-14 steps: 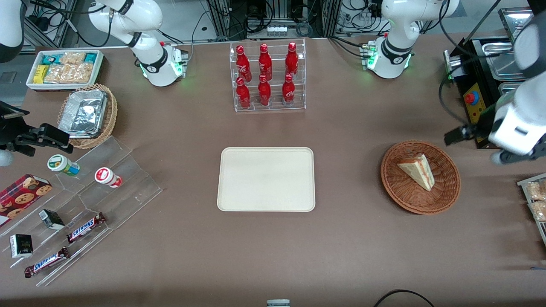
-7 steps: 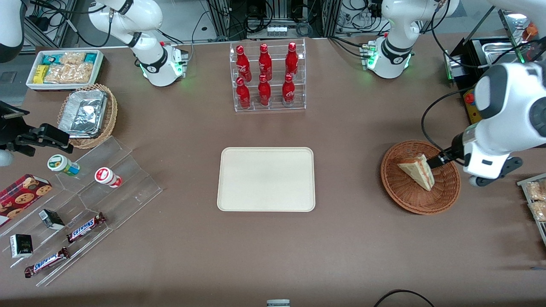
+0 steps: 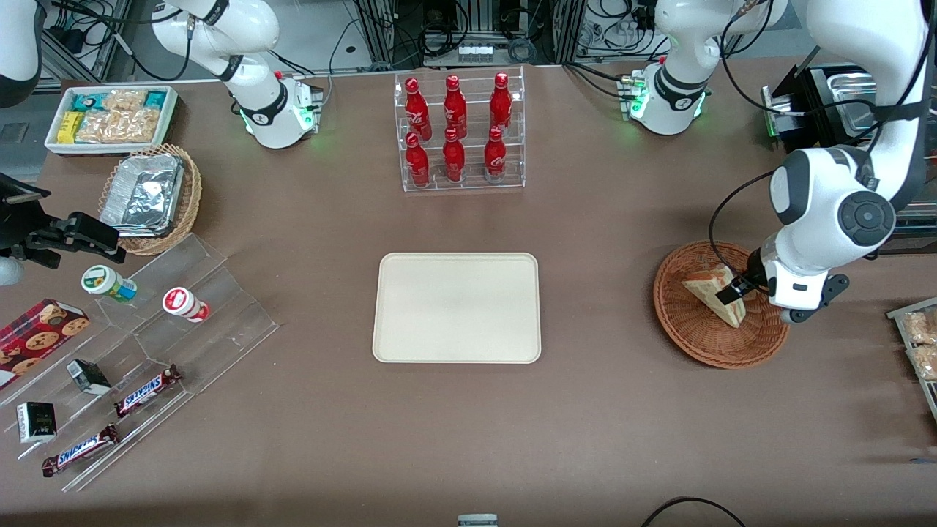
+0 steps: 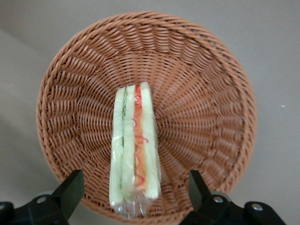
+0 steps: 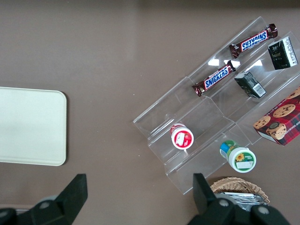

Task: Place sandwich from basket to tray
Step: 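Close the left gripper on the wrapped sandwich in the basket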

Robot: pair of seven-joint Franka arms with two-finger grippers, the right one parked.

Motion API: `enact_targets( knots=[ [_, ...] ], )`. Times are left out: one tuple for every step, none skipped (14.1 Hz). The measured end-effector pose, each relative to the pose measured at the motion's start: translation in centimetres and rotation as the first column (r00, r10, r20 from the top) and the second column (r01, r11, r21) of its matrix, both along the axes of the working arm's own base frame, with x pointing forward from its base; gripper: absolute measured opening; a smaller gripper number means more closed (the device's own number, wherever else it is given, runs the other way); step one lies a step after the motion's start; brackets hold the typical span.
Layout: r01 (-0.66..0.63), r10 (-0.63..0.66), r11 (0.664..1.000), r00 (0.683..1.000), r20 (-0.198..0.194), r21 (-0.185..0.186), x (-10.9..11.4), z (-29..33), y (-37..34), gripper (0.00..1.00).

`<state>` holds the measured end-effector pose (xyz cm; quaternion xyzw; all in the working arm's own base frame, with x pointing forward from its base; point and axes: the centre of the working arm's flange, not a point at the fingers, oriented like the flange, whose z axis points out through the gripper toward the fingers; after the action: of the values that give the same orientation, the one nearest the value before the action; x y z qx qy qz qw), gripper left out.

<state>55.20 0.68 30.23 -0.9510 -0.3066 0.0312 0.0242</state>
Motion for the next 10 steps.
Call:
enact_targets(
  knots=[
    [-0.012, 0.012, 1.000, 1.000, -0.003, -0.001, -0.2, -1.0, 0.3, 0.99],
    [-0.019, 0.019, 1.000, 1.000, -0.007, -0.002, -0.3, -1.8, 0.4, 0.99],
    [-0.025, 0.025, 1.000, 1.000, -0.013, -0.002, -0.4, -2.7, 0.4, 0.99],
    [-0.039, 0.039, 0.999, 0.999, -0.020, -0.002, -0.6, -3.7, 0.3, 0.98],
    [-0.054, 0.054, 0.999, 0.998, -0.024, -0.002, -0.8, -4.7, 0.3, 0.96],
    [-0.066, 0.066, 0.998, 0.997, -0.030, -0.001, -0.9, -5.4, 0.3, 0.96],
    [-0.072, 0.072, 0.997, 0.997, -0.034, -0.001, -1.0, -5.8, 0.3, 0.89],
    [-0.074, 0.074, 0.997, 0.997, -0.037, -0.001, -1.0, -6.0, 0.3, 0.81],
    [-0.075, 0.075, 0.997, 0.996, -0.039, -0.001, -1.0, -6.2, 0.3, 0.81],
    [-0.076, 0.076, 0.997, 0.996, -0.038, -0.001, -1.0, -6.4, 0.3, 0.73]
  ],
)
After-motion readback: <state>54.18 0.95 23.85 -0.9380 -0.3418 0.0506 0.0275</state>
